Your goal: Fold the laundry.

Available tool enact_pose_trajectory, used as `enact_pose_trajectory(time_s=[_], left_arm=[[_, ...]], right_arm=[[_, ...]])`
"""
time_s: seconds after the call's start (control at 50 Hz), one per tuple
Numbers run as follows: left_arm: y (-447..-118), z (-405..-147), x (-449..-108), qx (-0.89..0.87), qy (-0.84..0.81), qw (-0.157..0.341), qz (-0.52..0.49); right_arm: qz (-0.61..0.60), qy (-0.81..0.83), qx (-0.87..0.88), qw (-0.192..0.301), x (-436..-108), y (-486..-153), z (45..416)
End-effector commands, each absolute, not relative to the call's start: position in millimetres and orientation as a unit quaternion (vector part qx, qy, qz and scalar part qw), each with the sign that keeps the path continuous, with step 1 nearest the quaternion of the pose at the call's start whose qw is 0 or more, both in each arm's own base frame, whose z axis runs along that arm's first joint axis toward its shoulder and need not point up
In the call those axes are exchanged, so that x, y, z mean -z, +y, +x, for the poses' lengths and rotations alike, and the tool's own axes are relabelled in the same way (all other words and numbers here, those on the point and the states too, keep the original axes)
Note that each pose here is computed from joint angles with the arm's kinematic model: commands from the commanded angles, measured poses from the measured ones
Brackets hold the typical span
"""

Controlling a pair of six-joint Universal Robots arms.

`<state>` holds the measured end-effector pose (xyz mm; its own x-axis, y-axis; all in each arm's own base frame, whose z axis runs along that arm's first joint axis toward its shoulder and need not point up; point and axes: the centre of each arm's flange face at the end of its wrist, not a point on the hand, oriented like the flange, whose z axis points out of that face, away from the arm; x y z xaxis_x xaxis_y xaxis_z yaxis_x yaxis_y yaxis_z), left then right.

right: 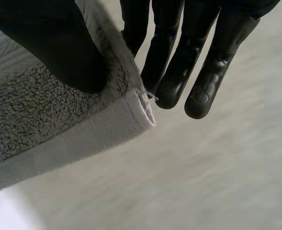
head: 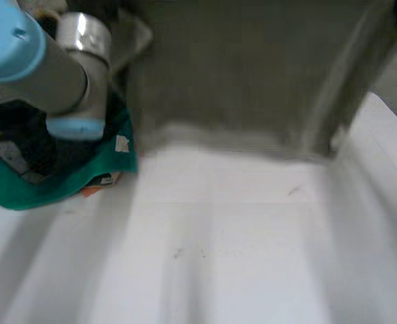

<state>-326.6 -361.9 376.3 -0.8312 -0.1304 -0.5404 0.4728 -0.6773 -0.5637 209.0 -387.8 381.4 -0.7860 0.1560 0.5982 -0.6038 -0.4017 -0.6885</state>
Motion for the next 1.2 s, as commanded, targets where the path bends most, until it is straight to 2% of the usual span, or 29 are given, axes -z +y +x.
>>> enact_pose_trajectory(time_s=[0.02,0.08,0.16,0.26,0.38,0.44,0.54,0.78,1.02,1.2], left_arm=[[-347,-320,-384,0.898,0.35,0.152,0.217],[-338,-315,-370,0.887,0.378,0.131,0.228],[-323,-309,-329,0.858,0.434,0.098,0.256],[-293,-301,-260,0.795,0.515,0.074,0.311],[-257,-295,-195,0.727,0.579,0.057,0.364],[-242,-291,-166,0.693,0.605,0.051,0.388],[-237,-287,-123,0.646,0.642,0.049,0.41],[-252,-274,-133,0.656,0.649,0.061,0.381],[-274,-249,-128,0.647,0.674,0.081,0.348],[-277,-248,-125,0.646,0.666,0.055,0.37]], right_arm=[[0.201,-0.442,-0.844,0.228,-402,-367,217],[0.221,-0.472,-0.825,0.217,-376,-364,221],[0.255,-0.525,-0.786,0.206,-332,-358,220],[0.3,-0.593,-0.724,0.186,-285,-339,214],[0.344,-0.687,-0.624,0.14,-221,-310,201],[0.347,-0.711,-0.6,0.119,-202,-303,194],[0.339,-0.745,-0.568,0.088,-177,-301,176],[0.289,-0.775,-0.557,0.08,-167,-318,149],[0.28,-0.779,-0.557,0.066,-163,-322,147],[0.282,-0.779,-0.557,0.066,-163,-323,147]])
